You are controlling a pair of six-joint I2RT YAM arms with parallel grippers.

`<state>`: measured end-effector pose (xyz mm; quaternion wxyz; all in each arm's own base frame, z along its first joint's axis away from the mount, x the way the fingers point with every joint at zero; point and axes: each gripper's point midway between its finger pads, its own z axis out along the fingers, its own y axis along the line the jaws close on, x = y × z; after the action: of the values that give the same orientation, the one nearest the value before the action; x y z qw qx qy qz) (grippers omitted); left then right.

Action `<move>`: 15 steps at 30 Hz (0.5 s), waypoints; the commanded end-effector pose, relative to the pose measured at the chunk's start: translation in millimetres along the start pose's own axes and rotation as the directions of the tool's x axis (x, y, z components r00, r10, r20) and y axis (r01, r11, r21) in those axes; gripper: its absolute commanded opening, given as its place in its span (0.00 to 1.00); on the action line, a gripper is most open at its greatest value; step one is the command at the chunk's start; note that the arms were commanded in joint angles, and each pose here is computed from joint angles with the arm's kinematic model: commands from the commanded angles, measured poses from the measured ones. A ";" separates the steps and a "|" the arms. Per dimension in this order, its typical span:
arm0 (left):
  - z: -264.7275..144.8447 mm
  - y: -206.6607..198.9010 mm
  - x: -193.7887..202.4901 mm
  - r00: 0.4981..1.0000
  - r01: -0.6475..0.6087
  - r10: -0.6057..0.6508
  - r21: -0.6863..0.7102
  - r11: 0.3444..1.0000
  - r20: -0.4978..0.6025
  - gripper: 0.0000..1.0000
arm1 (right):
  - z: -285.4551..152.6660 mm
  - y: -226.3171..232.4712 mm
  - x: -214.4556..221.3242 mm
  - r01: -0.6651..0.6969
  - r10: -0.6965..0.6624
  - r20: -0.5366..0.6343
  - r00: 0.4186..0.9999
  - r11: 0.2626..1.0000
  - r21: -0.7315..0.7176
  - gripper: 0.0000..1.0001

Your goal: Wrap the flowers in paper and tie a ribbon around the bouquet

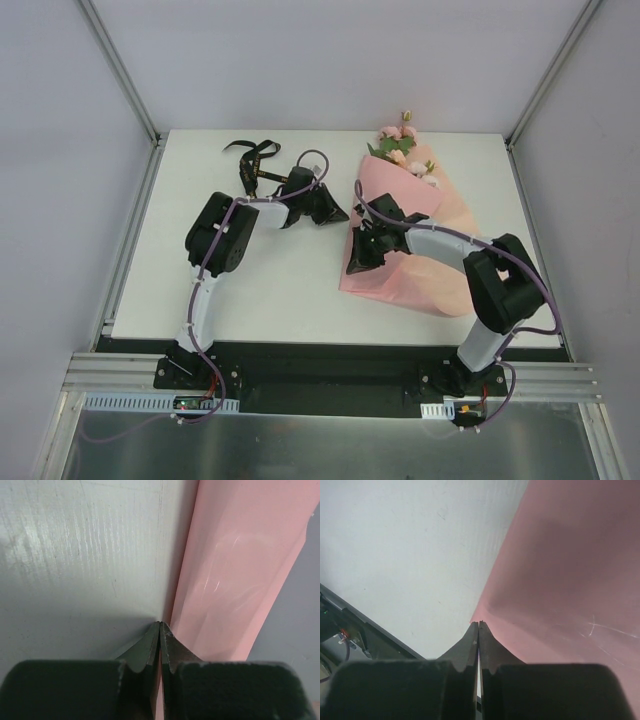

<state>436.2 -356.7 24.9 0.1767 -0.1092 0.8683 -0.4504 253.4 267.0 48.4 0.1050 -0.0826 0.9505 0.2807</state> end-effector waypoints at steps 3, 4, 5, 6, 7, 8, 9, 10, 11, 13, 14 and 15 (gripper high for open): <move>-27.1 -28.5 6.4 0.995 -0.096 0.097 0.069 0.993 -0.017 0.04 | 9.5 -23.2 17.4 -0.018 0.021 -0.044 0.999 0.997 0.069 0.00; -31.0 -38.8 5.4 0.994 -0.110 0.112 0.100 0.989 -0.015 0.07 | 10.1 -27.6 21.1 -0.023 0.027 -0.044 0.999 0.997 0.075 0.01; -32.8 -44.8 6.4 0.993 -0.115 0.119 0.124 0.986 -0.023 0.16 | 8.6 -29.8 22.3 -0.025 0.029 -0.039 0.999 0.997 0.080 0.01; -35.2 -53.2 10.0 0.990 -0.127 0.135 0.165 0.978 -0.039 0.20 | 7.9 -32.6 22.9 -0.026 0.029 -0.034 0.999 0.996 0.087 0.00; -36.1 -60.9 9.6 0.988 -0.140 0.149 0.199 0.970 -0.033 0.23 | 7.6 -37.6 25.2 -0.036 0.039 -0.033 0.999 0.995 0.093 0.00; -34.8 -64.0 10.6 0.988 -0.142 0.153 0.212 0.967 -0.037 0.27 | 6.7 -38.1 25.7 -0.040 0.043 -0.033 0.999 0.995 0.088 0.00; -30.9 -66.8 10.3 0.986 -0.145 0.159 0.225 0.964 -0.044 0.27 | 5.9 -40.2 24.5 -0.049 0.051 -0.029 0.998 0.995 0.084 0.00; -27.6 -69.2 13.4 0.986 -0.138 0.156 0.234 0.962 -0.059 0.27 | 5.6 -40.7 23.7 -0.051 0.053 -0.025 0.998 0.996 0.077 0.00; -24.2 -69.9 14.6 0.986 -0.134 0.153 0.236 0.962 -0.065 0.25 | 5.8 -41.5 25.8 -0.058 0.061 -0.031 0.998 0.996 0.071 0.00; -10.9 -68.5 13.7 0.988 -0.115 0.135 0.232 0.966 -0.073 0.19 | 5.3 -43.4 24.5 -0.066 0.068 -0.030 0.997 0.996 0.059 0.00; -6.0 -66.2 11.9 0.990 -0.105 0.124 0.222 0.969 -0.070 0.15 | 5.0 -42.4 25.0 -0.069 0.070 -0.034 0.997 0.996 0.049 0.00; 2.1 -61.6 10.8 0.991 -0.096 0.113 0.210 0.973 -0.071 0.10 | 3.8 -42.5 24.8 -0.066 0.068 -0.033 0.997 0.997 0.046 0.01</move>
<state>416.6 -374.1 57.3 0.1621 -0.0462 0.8466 -0.5048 236.7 239.3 14.9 0.0679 -0.0512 0.9614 0.2618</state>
